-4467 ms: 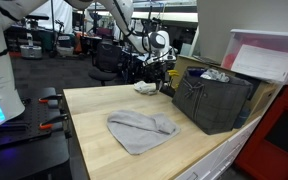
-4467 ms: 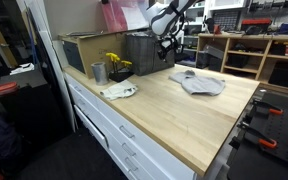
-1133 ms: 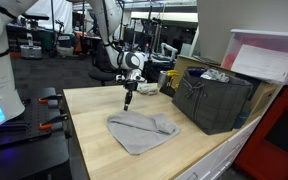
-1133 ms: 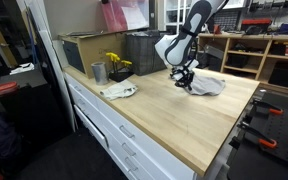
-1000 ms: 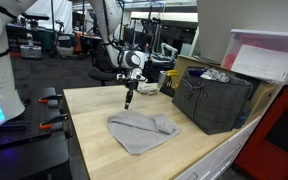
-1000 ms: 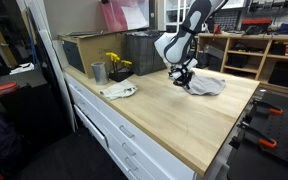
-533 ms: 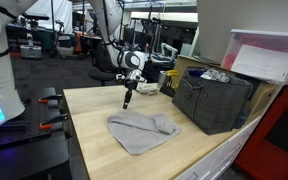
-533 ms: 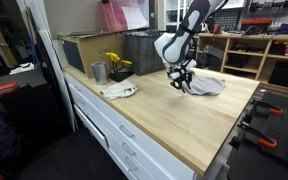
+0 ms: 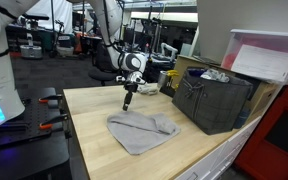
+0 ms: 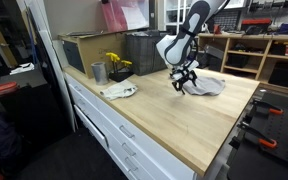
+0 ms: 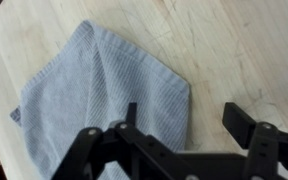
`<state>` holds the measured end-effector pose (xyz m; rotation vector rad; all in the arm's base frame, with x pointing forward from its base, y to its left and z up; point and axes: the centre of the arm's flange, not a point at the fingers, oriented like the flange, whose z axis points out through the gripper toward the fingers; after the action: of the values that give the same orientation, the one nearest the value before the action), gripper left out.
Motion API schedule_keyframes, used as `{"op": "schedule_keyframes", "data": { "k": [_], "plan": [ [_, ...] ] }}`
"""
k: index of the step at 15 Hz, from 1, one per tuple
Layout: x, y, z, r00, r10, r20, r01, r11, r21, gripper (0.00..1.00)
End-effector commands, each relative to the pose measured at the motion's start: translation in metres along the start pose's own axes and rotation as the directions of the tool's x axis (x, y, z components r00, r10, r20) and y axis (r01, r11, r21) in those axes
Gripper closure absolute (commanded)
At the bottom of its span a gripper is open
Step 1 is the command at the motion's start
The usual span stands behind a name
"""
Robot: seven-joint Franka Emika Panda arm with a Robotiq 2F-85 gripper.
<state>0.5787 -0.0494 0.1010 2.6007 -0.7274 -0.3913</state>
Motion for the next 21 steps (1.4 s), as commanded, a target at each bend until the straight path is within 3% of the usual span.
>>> {"op": "schedule_keyframes", "data": {
  "k": [1,6,9,15,21],
  "plan": [
    [0.005,0.006,0.009,1.0,-0.014,0.016,0.014,1.0,-0.026,0.44],
    [0.005,0.008,0.013,1.0,-0.012,0.019,0.013,0.999,-0.04,0.83],
    [0.003,0.01,0.002,1.0,-0.004,0.01,0.004,1.0,-0.012,1.0],
    [0.0,0.039,-0.053,0.997,0.048,-0.056,-0.044,0.997,0.063,0.99],
    [0.015,0.092,-0.062,0.987,0.15,-0.061,-0.15,0.989,0.011,0.99]
  ]
}}
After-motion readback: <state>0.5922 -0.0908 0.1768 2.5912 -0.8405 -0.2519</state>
